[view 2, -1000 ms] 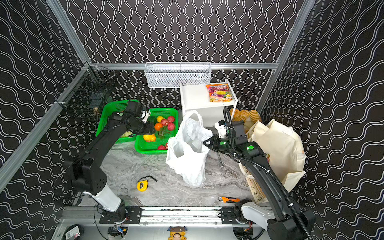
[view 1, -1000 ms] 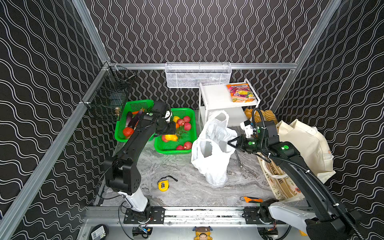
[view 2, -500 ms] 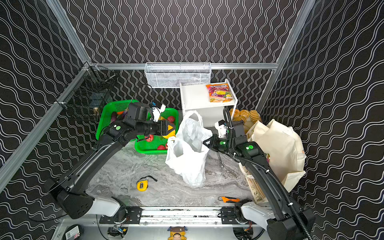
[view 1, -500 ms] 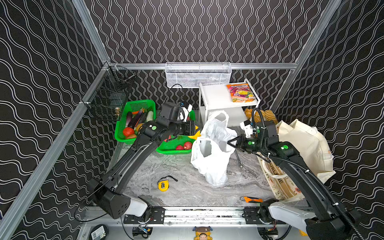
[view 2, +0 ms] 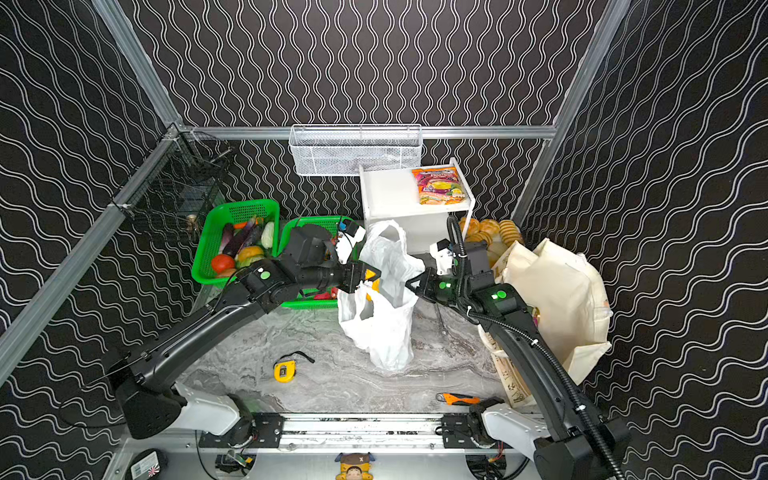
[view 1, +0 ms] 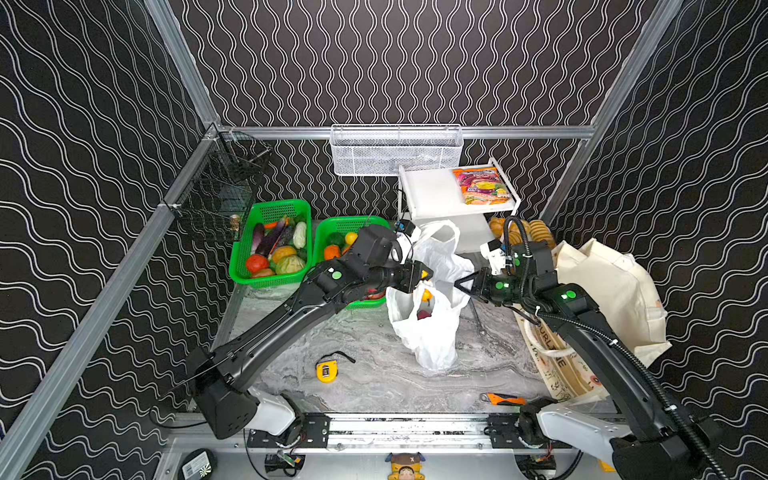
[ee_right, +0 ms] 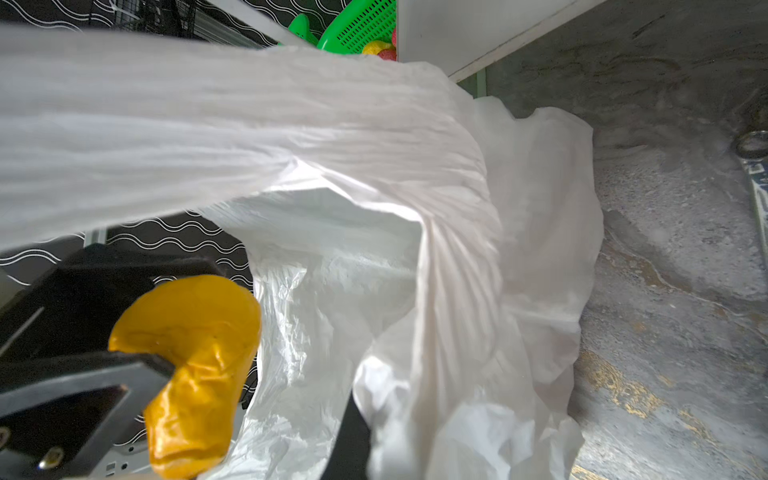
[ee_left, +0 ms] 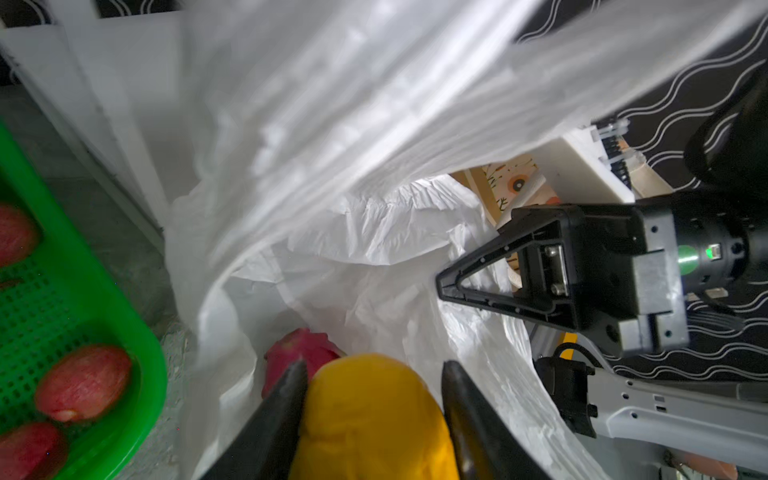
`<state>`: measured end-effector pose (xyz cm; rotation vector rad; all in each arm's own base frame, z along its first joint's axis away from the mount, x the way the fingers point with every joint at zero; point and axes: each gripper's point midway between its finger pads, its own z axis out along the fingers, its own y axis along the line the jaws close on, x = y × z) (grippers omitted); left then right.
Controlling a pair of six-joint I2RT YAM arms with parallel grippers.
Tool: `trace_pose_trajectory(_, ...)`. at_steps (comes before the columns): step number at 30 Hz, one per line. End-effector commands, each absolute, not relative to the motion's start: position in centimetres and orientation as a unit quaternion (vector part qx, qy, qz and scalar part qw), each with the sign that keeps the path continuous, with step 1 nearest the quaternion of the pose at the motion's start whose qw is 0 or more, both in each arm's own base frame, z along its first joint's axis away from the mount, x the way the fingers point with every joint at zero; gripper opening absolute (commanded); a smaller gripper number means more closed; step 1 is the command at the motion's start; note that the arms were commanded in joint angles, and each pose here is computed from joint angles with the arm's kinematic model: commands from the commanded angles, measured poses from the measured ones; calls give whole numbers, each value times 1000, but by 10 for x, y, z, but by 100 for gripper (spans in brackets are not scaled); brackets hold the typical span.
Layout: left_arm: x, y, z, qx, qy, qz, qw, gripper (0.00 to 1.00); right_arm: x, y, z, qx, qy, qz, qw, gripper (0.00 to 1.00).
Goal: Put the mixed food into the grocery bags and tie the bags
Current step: 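Lower the pear into the bag and open the left gripper, then move the left gripper back over the green fruit basket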
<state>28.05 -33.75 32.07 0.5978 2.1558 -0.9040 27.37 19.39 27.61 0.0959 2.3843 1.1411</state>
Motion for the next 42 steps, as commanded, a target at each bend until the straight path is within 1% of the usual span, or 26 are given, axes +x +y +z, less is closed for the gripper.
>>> trace_pose_trajectory(1,285,-351,331,265,812,-347,387,59,277,195,283,31,867,424,261,0)
trace_pose_trajectory(3,287,-353,333,275,808,-341,393,71,278,195,283,32,867,424,261,0)
trace_pose_trajectory(4,287,-353,336,280,806,-338,398,75,277,194,282,32,867,423,261,0)
trace_pose_trajectory(11,282,-330,360,295,788,-304,447,87,279,192,280,36,868,418,265,0)
trace_pose_trajectory(16,287,-268,369,228,796,-216,517,86,280,190,279,42,869,413,269,0)
trace_pose_trajectory(18,289,-249,363,219,808,-184,515,87,281,190,278,44,869,411,270,0)
trace_pose_trajectory(21,299,-214,351,173,836,-137,502,87,281,189,279,44,869,411,270,0)
trace_pose_trajectory(23,307,-192,344,134,847,-134,496,87,281,189,278,46,870,410,271,0)
trace_pose_trajectory(26,318,-169,333,85,855,-157,488,87,282,189,278,49,869,410,272,0)
trace_pose_trajectory(29,326,-167,320,89,864,-183,460,88,282,189,278,51,869,410,271,0)
trace_pose_trajectory(31,330,-164,314,87,875,-166,446,88,282,188,278,52,870,408,271,0)
trace_pose_trajectory(34,343,-142,299,48,894,-120,429,90,281,187,280,51,869,408,274,0)
trace_pose_trajectory(36,358,-126,280,21,909,-113,400,91,280,188,281,49,868,411,276,0)
trace_pose_trajectory(40,393,-108,242,-17,930,-128,344,86,279,190,283,41,866,417,274,0)
trace_pose_trajectory(42,410,-103,219,-24,941,-120,317,81,277,192,287,33,862,423,277,0)
